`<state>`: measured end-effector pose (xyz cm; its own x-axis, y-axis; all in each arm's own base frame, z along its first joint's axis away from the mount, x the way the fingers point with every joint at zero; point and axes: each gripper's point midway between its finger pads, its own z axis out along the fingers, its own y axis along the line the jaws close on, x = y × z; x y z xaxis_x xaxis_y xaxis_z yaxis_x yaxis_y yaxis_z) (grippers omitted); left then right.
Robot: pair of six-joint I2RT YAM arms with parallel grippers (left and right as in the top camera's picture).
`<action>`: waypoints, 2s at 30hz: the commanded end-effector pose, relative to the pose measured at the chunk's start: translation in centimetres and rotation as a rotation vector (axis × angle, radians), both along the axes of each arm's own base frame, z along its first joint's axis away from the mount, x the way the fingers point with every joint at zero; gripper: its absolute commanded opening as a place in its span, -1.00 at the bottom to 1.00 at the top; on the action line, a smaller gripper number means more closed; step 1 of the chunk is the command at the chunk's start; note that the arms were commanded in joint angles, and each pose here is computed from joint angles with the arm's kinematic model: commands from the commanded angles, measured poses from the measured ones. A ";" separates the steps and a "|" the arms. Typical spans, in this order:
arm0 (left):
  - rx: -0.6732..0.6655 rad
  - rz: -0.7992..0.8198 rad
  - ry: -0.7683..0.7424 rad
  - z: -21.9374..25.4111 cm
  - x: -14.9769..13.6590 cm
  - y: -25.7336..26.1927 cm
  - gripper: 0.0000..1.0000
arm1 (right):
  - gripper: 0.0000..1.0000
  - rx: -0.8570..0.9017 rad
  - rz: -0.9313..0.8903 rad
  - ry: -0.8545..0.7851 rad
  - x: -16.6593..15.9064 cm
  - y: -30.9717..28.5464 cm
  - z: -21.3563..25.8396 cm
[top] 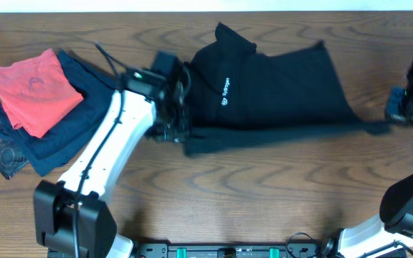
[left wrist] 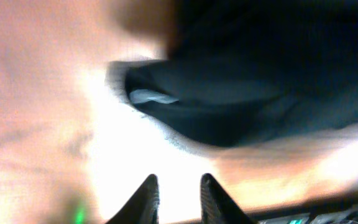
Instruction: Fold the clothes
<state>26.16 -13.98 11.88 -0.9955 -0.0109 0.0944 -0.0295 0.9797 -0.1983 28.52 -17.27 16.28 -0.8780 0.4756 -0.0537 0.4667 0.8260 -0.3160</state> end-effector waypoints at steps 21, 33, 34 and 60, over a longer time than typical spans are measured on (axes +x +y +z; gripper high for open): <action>-0.216 -0.015 -0.159 -4.0 1.8 -7.8 0.60 | -0.98 -0.070 -0.176 0.001 -2.4 -3.7 -1.2; -0.105 0.081 -0.369 -10.3 8.8 -7.5 0.60 | -0.98 -0.050 -0.170 -0.007 -2.2 -3.3 -1.4; -0.096 0.084 -0.375 -10.8 9.1 -7.5 0.60 | -0.97 -0.050 -0.170 -0.007 -2.2 -3.3 -1.4; -0.358 0.357 0.076 -7.7 5.1 -0.5 0.67 | -0.97 0.074 -0.116 -0.044 -1.1 -1.4 -2.0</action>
<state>34.08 -11.28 3.22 -0.9130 -0.3953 0.1011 -0.3987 0.8118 -0.4267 27.25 -18.77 13.99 -0.8018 0.5959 -0.0447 0.5886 0.7747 -0.2311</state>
